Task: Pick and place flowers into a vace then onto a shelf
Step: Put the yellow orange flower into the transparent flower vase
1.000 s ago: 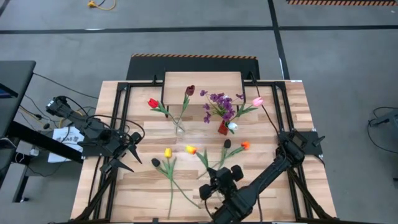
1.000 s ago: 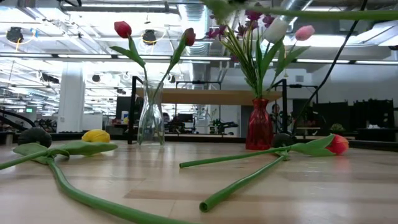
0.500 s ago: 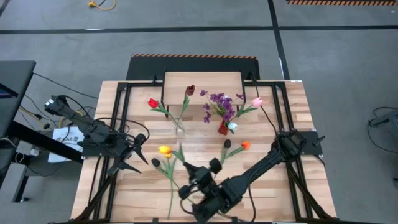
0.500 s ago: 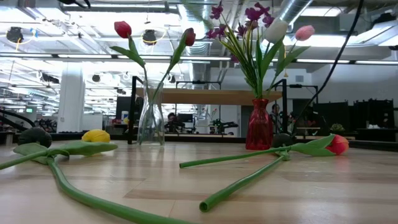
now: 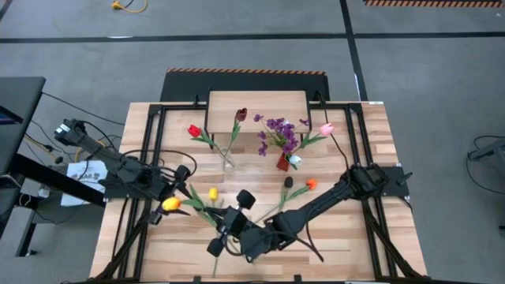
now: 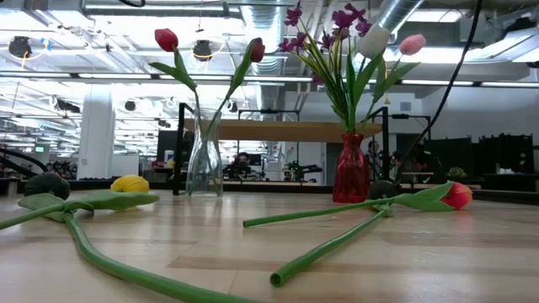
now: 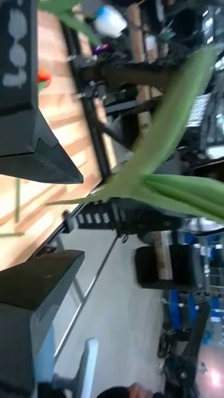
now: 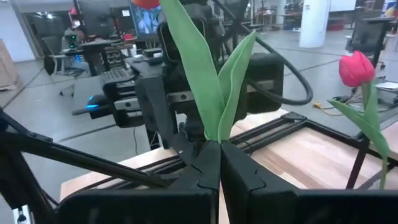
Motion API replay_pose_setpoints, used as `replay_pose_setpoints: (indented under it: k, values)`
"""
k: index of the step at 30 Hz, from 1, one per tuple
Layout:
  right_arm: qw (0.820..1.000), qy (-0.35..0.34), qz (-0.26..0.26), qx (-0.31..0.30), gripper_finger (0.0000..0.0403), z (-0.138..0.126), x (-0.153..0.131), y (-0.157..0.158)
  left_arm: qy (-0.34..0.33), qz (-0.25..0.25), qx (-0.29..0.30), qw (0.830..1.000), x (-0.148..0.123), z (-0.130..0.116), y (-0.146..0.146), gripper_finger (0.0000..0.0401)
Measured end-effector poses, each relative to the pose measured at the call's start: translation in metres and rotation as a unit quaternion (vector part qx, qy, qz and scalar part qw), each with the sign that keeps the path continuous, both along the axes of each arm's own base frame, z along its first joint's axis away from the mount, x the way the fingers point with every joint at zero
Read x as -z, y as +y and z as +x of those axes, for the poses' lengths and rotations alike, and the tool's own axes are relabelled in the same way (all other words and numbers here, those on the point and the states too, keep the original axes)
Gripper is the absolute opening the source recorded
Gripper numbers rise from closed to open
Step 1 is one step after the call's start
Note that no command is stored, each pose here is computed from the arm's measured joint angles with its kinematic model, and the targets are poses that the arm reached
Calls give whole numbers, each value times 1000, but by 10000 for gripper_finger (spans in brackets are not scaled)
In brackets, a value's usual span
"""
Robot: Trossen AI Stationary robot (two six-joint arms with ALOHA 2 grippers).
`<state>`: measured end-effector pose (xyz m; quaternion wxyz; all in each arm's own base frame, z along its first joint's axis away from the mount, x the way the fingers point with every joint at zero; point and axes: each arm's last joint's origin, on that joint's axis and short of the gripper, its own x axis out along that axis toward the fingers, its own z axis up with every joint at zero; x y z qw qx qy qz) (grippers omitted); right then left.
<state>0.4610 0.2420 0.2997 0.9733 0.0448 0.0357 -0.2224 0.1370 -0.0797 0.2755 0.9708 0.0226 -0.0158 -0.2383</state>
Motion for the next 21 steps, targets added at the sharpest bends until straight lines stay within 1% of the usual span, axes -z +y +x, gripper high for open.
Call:
replay_pose_setpoints:
  k: [3, 6, 12, 21]
  values:
    - [1000, 3, -1, 2, 0, 3, 1, -6, -21, -1, -7, 1000, -4, 0, 0, 176]
    - [1000, 5, 2, -15, 0, 5, 1, -8, -34, 4, -8, 999, -5, 0, 1, 176]
    - [1000, 6, 3, -26, 0, 7, 1, -10, -45, 4, -10, 999, -7, 0, 1, 175]
    - [999, 6, 4, -31, 0, 7, 1, -10, -53, 13, -47, 997, -8, 1, 3, 175]
